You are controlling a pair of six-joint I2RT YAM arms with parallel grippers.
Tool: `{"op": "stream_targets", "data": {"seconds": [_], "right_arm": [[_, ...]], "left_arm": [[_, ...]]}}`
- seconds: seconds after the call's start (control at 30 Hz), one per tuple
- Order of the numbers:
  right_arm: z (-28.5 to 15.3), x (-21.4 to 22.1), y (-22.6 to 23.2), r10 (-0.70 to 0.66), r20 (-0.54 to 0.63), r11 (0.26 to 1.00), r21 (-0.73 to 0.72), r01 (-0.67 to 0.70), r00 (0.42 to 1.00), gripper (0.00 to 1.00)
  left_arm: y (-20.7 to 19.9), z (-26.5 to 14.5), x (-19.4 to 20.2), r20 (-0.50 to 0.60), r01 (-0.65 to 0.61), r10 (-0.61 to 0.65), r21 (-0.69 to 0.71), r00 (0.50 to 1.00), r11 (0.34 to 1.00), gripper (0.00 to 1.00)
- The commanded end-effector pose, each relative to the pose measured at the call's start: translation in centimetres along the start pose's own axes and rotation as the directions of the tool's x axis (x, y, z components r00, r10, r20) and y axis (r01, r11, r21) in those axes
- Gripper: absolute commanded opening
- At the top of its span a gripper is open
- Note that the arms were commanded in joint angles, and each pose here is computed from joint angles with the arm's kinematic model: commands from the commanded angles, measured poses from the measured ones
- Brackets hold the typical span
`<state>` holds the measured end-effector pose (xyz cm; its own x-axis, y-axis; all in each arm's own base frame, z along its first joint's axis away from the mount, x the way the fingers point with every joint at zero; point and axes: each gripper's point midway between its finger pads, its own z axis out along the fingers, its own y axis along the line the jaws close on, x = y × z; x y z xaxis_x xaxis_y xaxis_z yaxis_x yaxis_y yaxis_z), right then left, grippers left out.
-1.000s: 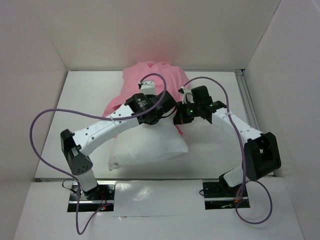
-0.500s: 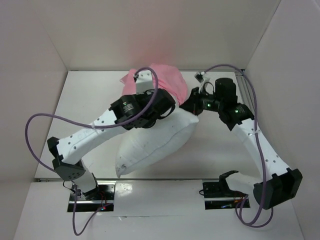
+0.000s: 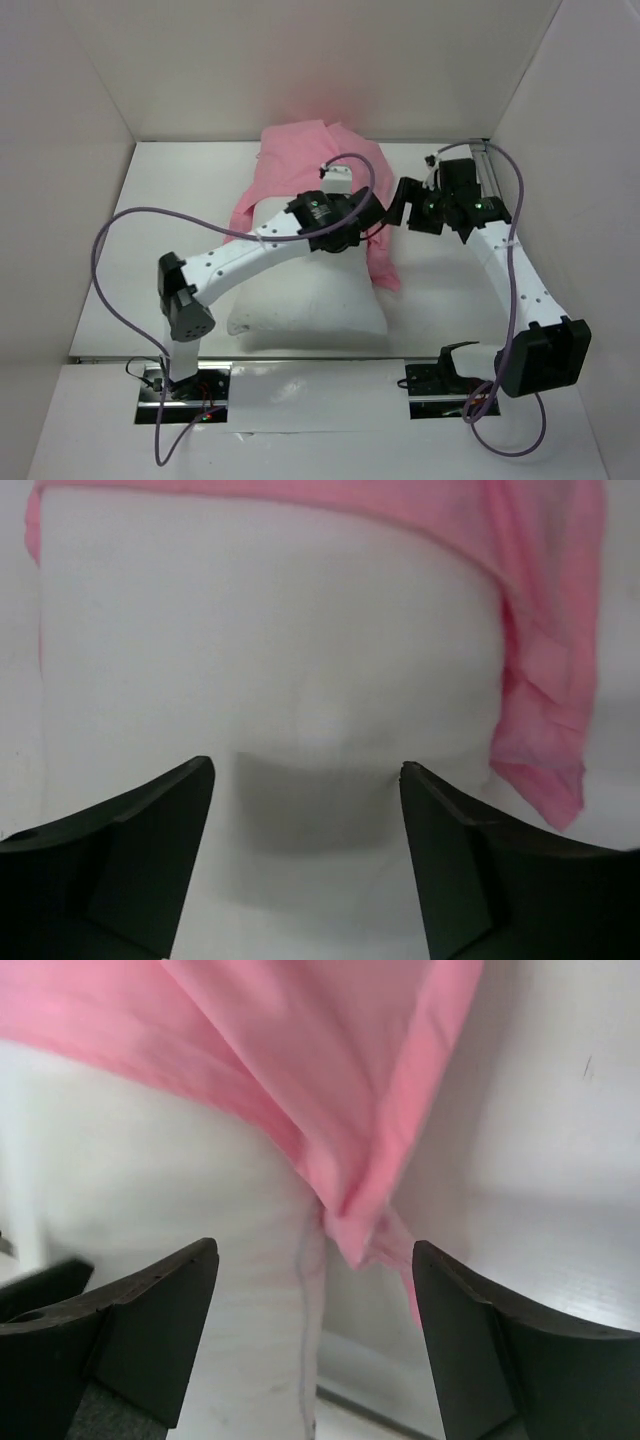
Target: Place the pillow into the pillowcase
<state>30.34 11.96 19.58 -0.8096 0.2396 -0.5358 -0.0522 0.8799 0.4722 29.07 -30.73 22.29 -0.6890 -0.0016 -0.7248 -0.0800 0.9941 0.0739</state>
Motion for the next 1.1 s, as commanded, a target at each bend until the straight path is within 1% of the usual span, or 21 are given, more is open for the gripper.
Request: {"op": "stream_targets", "data": {"seconds": [0.0, 0.03, 0.07, 0.1, 0.17, 0.2, 0.27, 0.3, 0.37, 0.4, 0.47, 0.53, 0.6, 0.7, 0.77, 0.83, 0.9, 0.93, 1.0, 1.03, 1.07], "right_arm": [[-3.3, -5.0, 2.0, -0.069, 0.134, 0.998, 0.02, 0.066, 0.989, 0.86], [-3.6, -5.5, 2.6, -0.096, 0.143, 0.995, 0.021, 0.094, 0.985, 0.86], [-3.7, -5.9, 3.3, -0.112, 0.154, 0.994, 0.014, 0.111, 0.982, 0.86], [-4.6, -6.8, 4.9, -0.134, 0.185, 0.99, -0.011, 0.138, 0.974, 0.86], [-3.7, -5.4, 7.7, -0.2, 0.143, 0.976, -0.057, 0.21, 0.969, 0.82], [-3.1, -4.7, 9.1, -0.227, 0.132, 0.967, -0.086, 0.239, 0.965, 0.81], [-1.7, -1.3, 13.5, -0.301, 0.072, 0.933, -0.186, 0.309, 0.951, 0.72], [-1.0, 0.0, 15.4, -0.329, 0.066, 0.914, -0.229, 0.335, 0.942, 0.66], [0.2, 5.3, 18.9, -0.415, -0.005, 0.862, -0.322, 0.391, 0.91, 0.57], [1.5, 7.0, 19.7, -0.447, -0.029, 0.848, -0.333, 0.413, 0.894, 0.54], [2.9, 10.2, 20.4, -0.475, -0.092, 0.844, -0.33, 0.423, 0.875, 0.36], [5.4, 11.4, 18.0, -0.451, -0.159, 0.882, -0.232, 0.411, 0.878, 0.23], [6.3, 9.0, 14.8, -0.364, -0.152, 0.931, -0.092, 0.353, 0.919, 0.21], [6.8, 6.1, 8.9, -0.278, -0.145, 0.947, 0.124, 0.296, 0.95, 0.21], [5.7, 3.1, 5.8, -0.253, -0.096, 0.928, 0.259, 0.269, 0.963, 0.25], [4.5, 1.8, 5.0, -0.251, -0.077, 0.916, 0.303, 0.262, 0.965, 0.28], [2.7, -0.4, 6.5, -0.288, -0.009, 0.918, 0.282, 0.278, 0.958, 0.38], [2.4, -0.8, 7.6, -0.299, 0.009, 0.922, 0.262, 0.286, 0.954, 0.55], [0.9, -1.6, 11.0, -0.339, 0.067, 0.927, 0.193, 0.321, 0.938, 0.74], [-0.2, -2.3, 12.7, -0.35, 0.103, 0.928, 0.171, 0.33, 0.931, 0.89], [-0.1, -1.3, 14.1, -0.386, 0.085, 0.917, 0.146, 0.372, 0.919, 0.95]], "left_arm": [[2.6, -5.5, -6.4, 0.094, 0.025, -0.043, 0.186, 0.995, 0.982, 0.92], [4.4, -4.9, -7.7, 0.082, 0.074, -0.091, 0.189, 0.992, 0.979, 0.93], [6.1, -6.4, -9.4, 0.103, 0.136, -0.165, 0.25, 0.981, 0.959, 0.93], [6.8, -5.4, -8.2, 0.048, 0.139, -0.157, 0.27, 0.986, 0.953, 0.93], [10.8, -3.5, -8.9, 0.047, 0.205, -0.222, 0.234, 0.974, 0.95, 0.93], [12.1, -2.8, -7.6, 0.019, 0.234, -0.245, 0.245, 0.969, 0.941, 0.89], [16.1, -0.1, -7.1, -0.011, 0.319, -0.323, 0.188, 0.946, 0.929, 0.86], [17.3, 1.9, -4.8, -0.062, 0.335, -0.33, 0.148, 0.942, 0.931, 0.86], [19.0, 3.7, -4.3, -0.092, 0.398, -0.387, 0.159, 0.917, 0.904, 0.84], [19.4, 5.2, -2.2, -0.138, 0.406, -0.389, 0.134, 0.911, 0.904, 0.84], [18.2, 6.2, -1.1, -0.194, 0.419, -0.385, 0.187, 0.902, 0.888, 0.83], [16.6, 6.9, 1.1, -0.254, 0.409, -0.355, 0.21, 0.9, 0.888, 0.83], [14.1, 6.6, 2.5, -0.291, 0.396, -0.322, 0.248, 0.901, 0.884, 0.81], [9.7, 5.1, 5.0, -0.351, 0.337, -0.215, 0.337, 0.911, 0.879, 0.77], [7.6, 3.9, 5.1, -0.321, 0.28, -0.159, 0.38, 0.934, 0.882, 0.8], [8.6, 4.1, 5.2, -0.297, 0.25, -0.151, 0.332, 0.943, 0.909, 0.85], [11.0, 4.7, 4.2, -0.263, 0.268, -0.195, 0.281, 0.945, 0.922, 0.91], [12.2, 5.4, 4.9, -0.273, 0.271, -0.201, 0.252, 0.941, 0.929, 0.98], [14.6, 6.4, 4.0, -0.241, 0.332, -0.275, 0.241, 0.931, 0.912, 1.0], [15.3, 7.1, 5.4, -0.27, 0.339, -0.273, 0.24, 0.923, 0.91, 1.0], [15.5, 7.7, 4.8, -0.239, 0.342, -0.283, 0.263, 0.929, 0.902, 1.0]]}}
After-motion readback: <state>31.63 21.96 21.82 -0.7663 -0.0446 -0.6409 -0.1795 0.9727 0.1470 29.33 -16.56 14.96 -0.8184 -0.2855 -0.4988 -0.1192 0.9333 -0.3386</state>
